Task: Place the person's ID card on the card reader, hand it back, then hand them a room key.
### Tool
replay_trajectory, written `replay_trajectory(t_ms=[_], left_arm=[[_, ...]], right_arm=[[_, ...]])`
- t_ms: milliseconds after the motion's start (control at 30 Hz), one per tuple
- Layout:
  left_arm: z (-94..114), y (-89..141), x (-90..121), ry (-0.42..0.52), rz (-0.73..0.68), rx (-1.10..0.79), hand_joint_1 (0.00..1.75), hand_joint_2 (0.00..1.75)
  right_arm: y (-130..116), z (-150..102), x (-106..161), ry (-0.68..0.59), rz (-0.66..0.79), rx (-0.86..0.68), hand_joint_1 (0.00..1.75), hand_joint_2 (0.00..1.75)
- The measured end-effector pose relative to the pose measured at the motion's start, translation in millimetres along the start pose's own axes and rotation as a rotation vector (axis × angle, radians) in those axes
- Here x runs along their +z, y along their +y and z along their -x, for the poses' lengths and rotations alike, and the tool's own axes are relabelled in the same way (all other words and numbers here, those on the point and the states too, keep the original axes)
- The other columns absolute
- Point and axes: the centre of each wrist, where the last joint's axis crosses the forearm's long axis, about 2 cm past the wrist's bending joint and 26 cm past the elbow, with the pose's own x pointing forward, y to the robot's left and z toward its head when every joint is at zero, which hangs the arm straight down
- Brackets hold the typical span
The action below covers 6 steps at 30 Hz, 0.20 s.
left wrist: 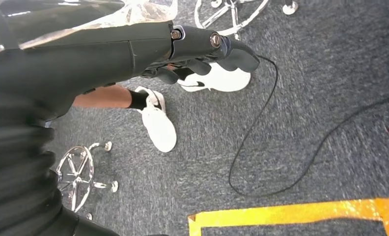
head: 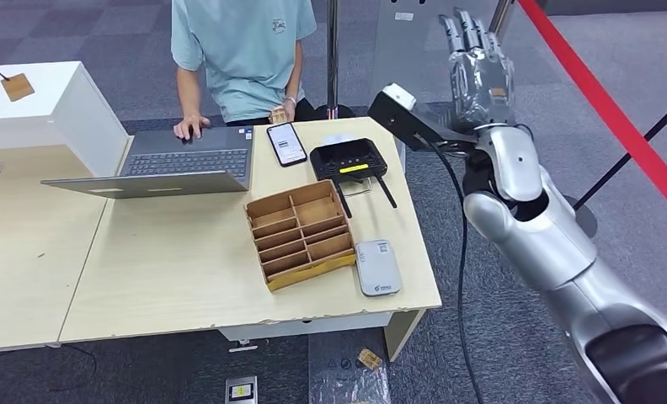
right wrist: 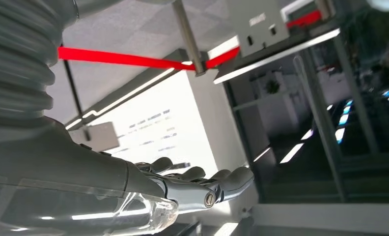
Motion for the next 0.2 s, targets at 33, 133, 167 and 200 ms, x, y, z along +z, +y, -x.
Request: replay_trajectory(t_ms=[33,133,167,200], left_arm=[[0.5,1.2,-0.3,0.003,-0.005,0.002,0.0,1.75],[2.1,4.8,-1.4,0.017,-0.016,0.004,0.0,1.75],[2.4,6.0,-1.7,0.024,-0.018,0.005,0.0,1.75],[2.5,6.7,-1.9,0.028,-0.019,0.005,0.0,1.75]], right_arm=[[-3.7,6.7,3.6,0.014,0.01,0.002,0.0,1.75],[-14.8,29.7,15.3,0.062,0.043,0.005,0.0,1.75],[-18.0,38.9,21.1,0.081,0.055,0.003,0.0,1.75],[-19.6,43.5,24.2,0.09,0.061,0.002,0.0,1.75]])
